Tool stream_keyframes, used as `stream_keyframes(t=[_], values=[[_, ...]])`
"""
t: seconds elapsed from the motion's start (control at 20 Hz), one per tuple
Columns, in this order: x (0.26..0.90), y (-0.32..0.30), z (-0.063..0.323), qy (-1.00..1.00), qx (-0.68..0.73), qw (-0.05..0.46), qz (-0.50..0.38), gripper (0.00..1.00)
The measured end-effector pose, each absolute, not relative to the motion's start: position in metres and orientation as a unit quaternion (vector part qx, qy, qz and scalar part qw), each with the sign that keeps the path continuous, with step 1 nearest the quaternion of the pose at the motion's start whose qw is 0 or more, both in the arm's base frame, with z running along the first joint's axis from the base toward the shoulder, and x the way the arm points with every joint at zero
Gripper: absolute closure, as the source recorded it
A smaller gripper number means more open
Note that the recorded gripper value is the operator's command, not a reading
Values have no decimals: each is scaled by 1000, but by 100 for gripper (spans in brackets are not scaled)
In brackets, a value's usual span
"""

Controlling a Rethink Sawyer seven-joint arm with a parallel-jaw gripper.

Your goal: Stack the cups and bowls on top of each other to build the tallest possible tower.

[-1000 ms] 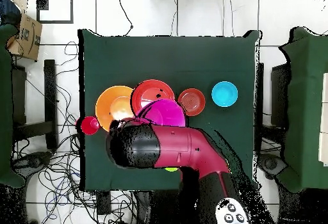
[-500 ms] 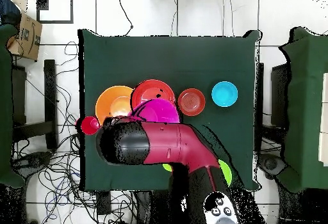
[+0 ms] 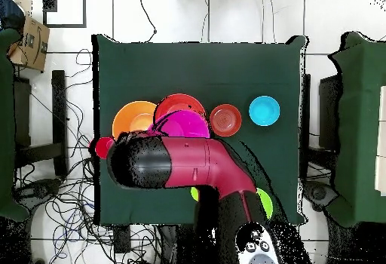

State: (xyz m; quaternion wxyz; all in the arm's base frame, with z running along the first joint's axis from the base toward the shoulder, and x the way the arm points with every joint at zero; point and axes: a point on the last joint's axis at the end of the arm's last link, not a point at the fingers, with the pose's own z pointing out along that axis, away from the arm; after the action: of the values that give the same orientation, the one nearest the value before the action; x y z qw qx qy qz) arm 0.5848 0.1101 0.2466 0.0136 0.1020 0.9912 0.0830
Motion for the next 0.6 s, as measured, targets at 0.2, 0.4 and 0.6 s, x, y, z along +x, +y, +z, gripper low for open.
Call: stream_keyframes(t=[0.2, 0.4, 0.6], values=[[591, 108, 256, 992, 102, 5, 79, 100], [601, 106, 264, 992, 105, 7, 68, 100], [609, 108, 264, 993, 105, -1, 52, 100]])
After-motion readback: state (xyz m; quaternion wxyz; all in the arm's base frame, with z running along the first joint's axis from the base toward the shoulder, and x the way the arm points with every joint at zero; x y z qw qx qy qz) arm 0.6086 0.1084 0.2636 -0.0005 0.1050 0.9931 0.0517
